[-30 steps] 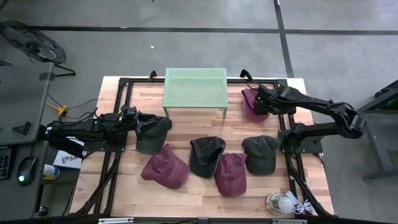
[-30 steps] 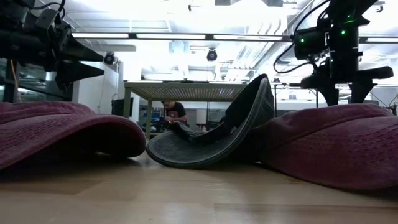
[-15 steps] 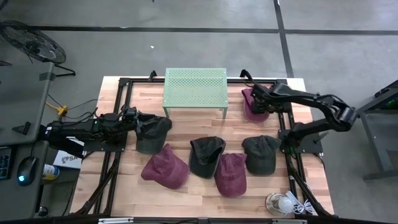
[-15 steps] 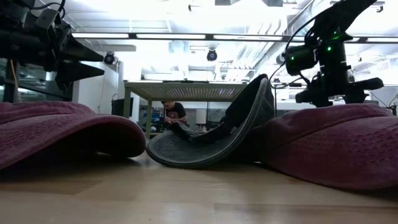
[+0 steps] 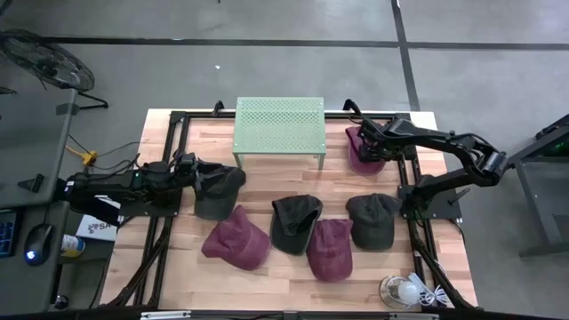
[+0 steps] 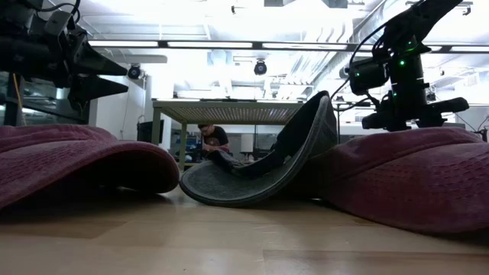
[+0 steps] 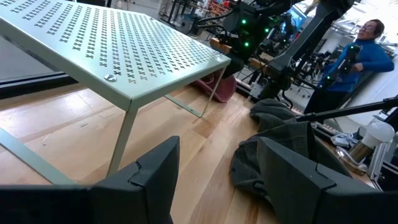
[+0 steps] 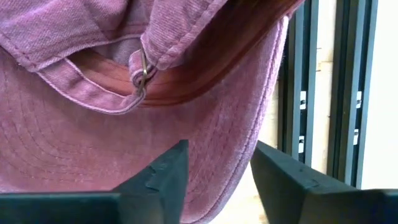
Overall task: Pick & Place hat
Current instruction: Put the top maroon cap on the right side of the shelf
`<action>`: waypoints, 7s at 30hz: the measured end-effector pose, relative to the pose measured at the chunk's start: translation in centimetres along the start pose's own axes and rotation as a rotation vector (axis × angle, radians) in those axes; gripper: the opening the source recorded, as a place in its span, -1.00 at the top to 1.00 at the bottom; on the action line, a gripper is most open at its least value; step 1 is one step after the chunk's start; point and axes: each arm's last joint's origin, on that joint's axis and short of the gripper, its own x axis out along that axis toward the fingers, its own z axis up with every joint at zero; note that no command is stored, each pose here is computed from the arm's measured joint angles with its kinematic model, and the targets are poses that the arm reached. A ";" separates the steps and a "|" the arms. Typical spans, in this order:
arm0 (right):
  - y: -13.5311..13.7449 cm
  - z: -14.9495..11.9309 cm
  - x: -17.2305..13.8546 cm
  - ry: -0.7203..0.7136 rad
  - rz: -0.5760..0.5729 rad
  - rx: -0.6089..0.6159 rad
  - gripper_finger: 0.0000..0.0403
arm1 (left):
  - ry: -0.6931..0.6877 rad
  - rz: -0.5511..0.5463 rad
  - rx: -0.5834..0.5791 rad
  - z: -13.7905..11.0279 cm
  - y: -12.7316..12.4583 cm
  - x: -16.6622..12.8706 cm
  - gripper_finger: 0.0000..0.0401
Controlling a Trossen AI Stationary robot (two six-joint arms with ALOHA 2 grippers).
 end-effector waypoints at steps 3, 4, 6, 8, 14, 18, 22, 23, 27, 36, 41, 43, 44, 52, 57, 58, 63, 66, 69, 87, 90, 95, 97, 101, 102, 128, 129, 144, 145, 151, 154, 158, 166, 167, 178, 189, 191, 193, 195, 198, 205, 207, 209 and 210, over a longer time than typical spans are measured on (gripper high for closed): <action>0.0 0.0 0.0 -0.007 -0.010 -0.003 0.46 | 0.000 0.000 0.000 0.0 0.0 0.0 -0.06; -0.1 0.0 0.0 -0.010 -0.015 -0.004 0.51 | 0.000 0.000 0.000 0.0 0.0 0.0 -0.06; -0.1 0.0 0.0 -0.013 -0.023 -0.008 0.62 | 0.000 0.000 0.000 0.0 0.0 0.0 -0.06; -0.1 0.0 0.0 -0.015 -0.026 -0.017 0.72 | 0.000 0.000 0.000 0.0 0.0 0.0 -0.06; -0.2 0.0 -0.2 -0.023 -0.016 -0.032 0.95 | 0.000 0.000 0.000 0.0 0.0 0.0 -0.06; -0.6 -0.2 -0.8 -0.034 0.001 -0.035 0.95 | 0.000 0.000 0.000 0.0 0.0 0.0 -0.06; -1.2 -0.8 -1.8 -0.066 0.013 -0.051 0.96 | 0.000 0.000 0.000 0.0 0.0 0.0 -0.06; -1.4 -1.0 -2.0 -0.076 0.018 -0.054 0.96 | 0.000 0.000 0.000 0.0 0.0 0.0 -0.06; -2.1 -1.8 -3.2 -0.122 0.045 -0.071 0.97 | 0.000 0.000 0.000 0.0 0.0 0.0 -0.06; -4.5 -4.1 -5.5 -0.224 0.073 -0.085 0.97 | 0.000 0.000 0.000 0.0 0.0 0.0 -0.06; -5.6 -4.9 -6.4 -0.287 0.115 -0.096 0.97 | 0.000 0.000 0.000 0.0 0.0 0.0 -0.06; -5.9 -5.2 -6.6 -0.307 0.131 -0.110 0.97 | -0.001 -0.001 0.000 0.0 0.0 0.0 -0.06; -6.0 -5.3 -6.7 -0.318 0.139 -0.121 0.97 | 0.000 0.000 0.000 0.0 0.0 0.0 -0.06; -6.6 -5.9 -7.3 -0.395 0.163 -0.198 0.97 | 0.000 0.000 0.000 0.0 0.0 0.0 -0.06; -6.7 -6.1 -7.5 -0.429 0.154 -0.228 0.97 | 0.000 0.000 0.000 0.0 0.0 0.0 -0.06; -6.7 -6.1 -7.5 -0.435 0.150 -0.229 0.97 | 0.000 -0.001 0.000 0.0 0.0 0.0 -0.06; -6.7 -6.2 -7.5 -0.462 0.129 -0.243 0.97 | 0.000 0.000 0.000 0.0 0.0 0.0 -0.06; -6.7 -6.3 -7.6 -0.474 0.126 -0.247 0.97 | 0.000 -0.001 0.000 0.0 0.0 0.0 -0.06; -6.7 -6.3 -7.6 -0.486 0.120 -0.253 0.97 | 0.000 -0.001 0.000 0.0 0.0 0.0 -0.06; -6.9 -6.4 -7.6 -0.494 0.094 -0.238 0.97 | 0.000 0.000 0.000 0.0 0.0 0.0 -0.06; -6.9 -6.4 -7.6 -0.494 0.100 -0.216 0.97 | -0.001 -0.001 -0.001 0.0 0.0 0.0 -0.06; -6.9 -6.3 -7.6 -0.498 0.100 -0.197 0.97 | -0.079 0.005 -0.030 0.5 -0.1 0.0 -0.06; -6.9 -6.3 -7.6 -0.513 0.089 -0.189 0.97 | -0.097 -0.003 -0.037 0.7 -0.2 0.0 -0.06; -7.2 -6.3 -7.5 -0.524 0.057 -0.196 0.97 | -0.096 -0.003 -0.037 0.7 -0.2 0.0 -0.06; -7.2 -6.3 -7.5 -0.525 0.056 -0.195 0.97 | -0.099 -0.004 -0.039 0.7 -0.2 0.0 -0.06; -7.1 -6.3 -7.6 -0.526 0.058 -0.196 0.97 | -0.110 0.004 -0.060 0.9 -0.3 0.0 -0.06; -7.1 -6.3 -7.6 -0.526 0.058 -0.196 0.97 | -0.110 0.003 -0.058 0.9 -0.3 0.0 -0.06; -7.1 -6.2 -7.6 -0.544 0.059 -0.194 0.97 | -0.294 0.080 0.055 2.6 -0.6 -0.1 -0.06; -7.1 -6.2 -7.6 -0.549 0.057 -0.193 0.97 | -0.299 0.102 0.056 2.6 -0.6 -0.1 -0.06; -7.1 -6.2 -7.7 -0.575 0.040 -0.188 0.97 | -0.337 0.181 0.037 2.9 -0.6 0.3 -0.06; -7.1 -6.1 -7.7 -0.595 0.028 -0.183 0.97 | -0.349 0.188 0.029 3.0 -0.8 0.6 -0.06; -7.2 -5.8 -8.4 -0.639 0.027 -0.177 0.97 | -0.361 0.172 0.055 3.2 -1.2 1.3 -0.06; -6.5 -5.1 -10.2 -0.733 0.096 -0.208 0.97 | -0.376 0.130 0.112 3.1 -2.1 3.4 -0.06; -6.4 -5.0 -10.4 -0.746 0.107 -0.224 0.97 | -0.380 0.129 0.117 3.1 -2.2 3.7 -0.06; -4.6 -4.0 -12.1 -0.884 0.240 -0.336 0.97 | -0.333 0.154 0.162 4.4 -4.5 8.0 -0.06; -2.7 -4.3 -14.4 -0.993 0.547 -0.493 0.97 | -0.278 0.146 0.428 7.0 -7.3 11.5 -0.06; -2.3 -4.6 -15.0 -1.030 0.611 -0.544 0.97 | -0.268 0.146 0.478 7.4 -7.6 11.6 -0.06; -2.0 -4.8 -15.6 -1.067 0.668 -0.584 0.97 | -0.269 0.150 0.520 7.7 -7.8 11.7 -0.06; -1.8 -5.1 -16.1 -1.094 0.730 -0.632 0.97 | -0.270 0.159 0.588 7.9 -7.9 11.7 -0.06; -1.4 -5.5 -16.7 -1.097 0.876 -0.739 0.97 | -0.274 0.173 0.694 8.3 -8.1 11.8 -0.06; 0.2 -6.1 -17.2 -1.001 1.173 -0.895 0.97 | -0.309 -0.006 0.762 9.1 -9.1 11.9 -0.06; 0.8 -6.2 -16.9 -0.963 1.191 -0.929 0.97 | -0.325 -0.114 0.766 9.4 -9.6 11.9 -0.06; 1.5 -6.3 -16.6 -0.918 1.210 -0.958 0.97 | -0.337 -0.184 0.777 9.7 -10.0 11.9 -0.06; 1.8 -6.3 -16.5 -0.898 1.214 -0.964 0.97 | -0.339 -0.202 0.791 9.8 -10.1 11.9 -0.06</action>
